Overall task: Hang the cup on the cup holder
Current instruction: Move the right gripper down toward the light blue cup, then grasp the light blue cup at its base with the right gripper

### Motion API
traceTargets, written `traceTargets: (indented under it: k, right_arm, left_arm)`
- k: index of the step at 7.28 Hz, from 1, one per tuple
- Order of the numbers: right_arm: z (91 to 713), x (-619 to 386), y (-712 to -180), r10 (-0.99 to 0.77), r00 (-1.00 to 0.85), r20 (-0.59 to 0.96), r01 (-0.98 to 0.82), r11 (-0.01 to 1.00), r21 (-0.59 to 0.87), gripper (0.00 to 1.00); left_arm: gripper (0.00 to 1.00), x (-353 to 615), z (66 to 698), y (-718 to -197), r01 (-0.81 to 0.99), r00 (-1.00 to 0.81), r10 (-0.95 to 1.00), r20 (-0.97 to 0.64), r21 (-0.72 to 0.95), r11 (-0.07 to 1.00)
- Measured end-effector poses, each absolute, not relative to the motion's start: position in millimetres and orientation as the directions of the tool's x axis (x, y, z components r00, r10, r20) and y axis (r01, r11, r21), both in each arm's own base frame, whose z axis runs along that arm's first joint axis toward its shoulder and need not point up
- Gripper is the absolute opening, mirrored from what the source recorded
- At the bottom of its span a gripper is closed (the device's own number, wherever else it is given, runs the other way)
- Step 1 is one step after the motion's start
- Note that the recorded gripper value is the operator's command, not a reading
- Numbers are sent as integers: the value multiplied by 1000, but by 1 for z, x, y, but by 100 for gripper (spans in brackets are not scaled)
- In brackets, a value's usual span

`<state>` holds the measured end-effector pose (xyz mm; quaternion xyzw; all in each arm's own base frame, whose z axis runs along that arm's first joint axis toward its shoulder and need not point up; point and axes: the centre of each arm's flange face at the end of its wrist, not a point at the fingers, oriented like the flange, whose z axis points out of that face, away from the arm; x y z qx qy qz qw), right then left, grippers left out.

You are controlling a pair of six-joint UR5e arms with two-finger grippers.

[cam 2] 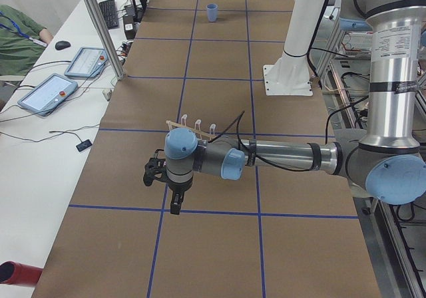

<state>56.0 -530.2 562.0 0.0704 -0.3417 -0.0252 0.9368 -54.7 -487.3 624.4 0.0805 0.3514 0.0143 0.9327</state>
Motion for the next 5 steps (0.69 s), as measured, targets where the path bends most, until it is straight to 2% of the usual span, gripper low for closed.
traceTargets:
  k: [3, 5]
  right_arm:
    - [547, 26, -531, -163, 689, 707, 33, 980, 194, 100]
    - [559, -7, -516, -166, 637, 753, 75, 985, 153, 100]
  left_arm:
    - [99, -55, 623, -491, 24, 766, 91, -636, 170, 985]
    - [99, -57, 626, -488, 26, 774, 89, -627, 171, 985]
